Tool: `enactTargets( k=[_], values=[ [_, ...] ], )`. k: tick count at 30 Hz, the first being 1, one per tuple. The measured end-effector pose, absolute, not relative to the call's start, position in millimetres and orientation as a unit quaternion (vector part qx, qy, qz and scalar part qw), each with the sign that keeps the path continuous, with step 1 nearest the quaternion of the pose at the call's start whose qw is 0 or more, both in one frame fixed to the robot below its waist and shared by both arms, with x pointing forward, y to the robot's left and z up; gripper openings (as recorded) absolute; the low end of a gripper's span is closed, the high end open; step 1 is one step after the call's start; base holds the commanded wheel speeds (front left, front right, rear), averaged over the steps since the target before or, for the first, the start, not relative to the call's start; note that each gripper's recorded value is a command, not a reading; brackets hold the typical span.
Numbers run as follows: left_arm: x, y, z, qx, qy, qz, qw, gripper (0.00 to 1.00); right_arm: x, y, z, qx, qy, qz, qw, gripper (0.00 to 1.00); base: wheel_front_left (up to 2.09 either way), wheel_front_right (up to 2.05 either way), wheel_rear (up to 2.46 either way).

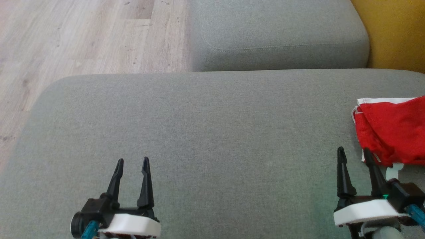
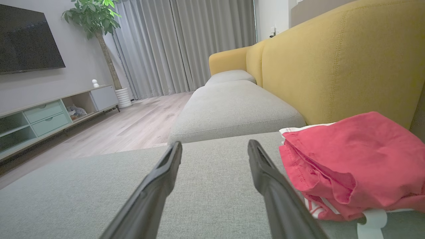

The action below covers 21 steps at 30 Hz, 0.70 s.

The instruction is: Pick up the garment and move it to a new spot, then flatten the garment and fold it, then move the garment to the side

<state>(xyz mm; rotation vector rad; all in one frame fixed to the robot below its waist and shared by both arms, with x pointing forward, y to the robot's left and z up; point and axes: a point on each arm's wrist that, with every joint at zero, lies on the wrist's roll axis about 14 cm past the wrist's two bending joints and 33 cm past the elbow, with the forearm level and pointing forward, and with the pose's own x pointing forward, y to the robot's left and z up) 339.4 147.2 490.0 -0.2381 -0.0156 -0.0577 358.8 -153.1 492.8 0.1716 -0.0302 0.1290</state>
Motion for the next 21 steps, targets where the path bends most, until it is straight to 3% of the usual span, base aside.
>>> enactTargets(
  k=[21],
  values=[
    [338.2, 150.3, 484.5, -0.127, 0.001, -0.020, 0.992, 1.00, 357.8, -148.9, 495.0, 0.086, -0.018, 0.071, 0.994, 1.00, 0.00, 0.00, 0.00]
  ],
)
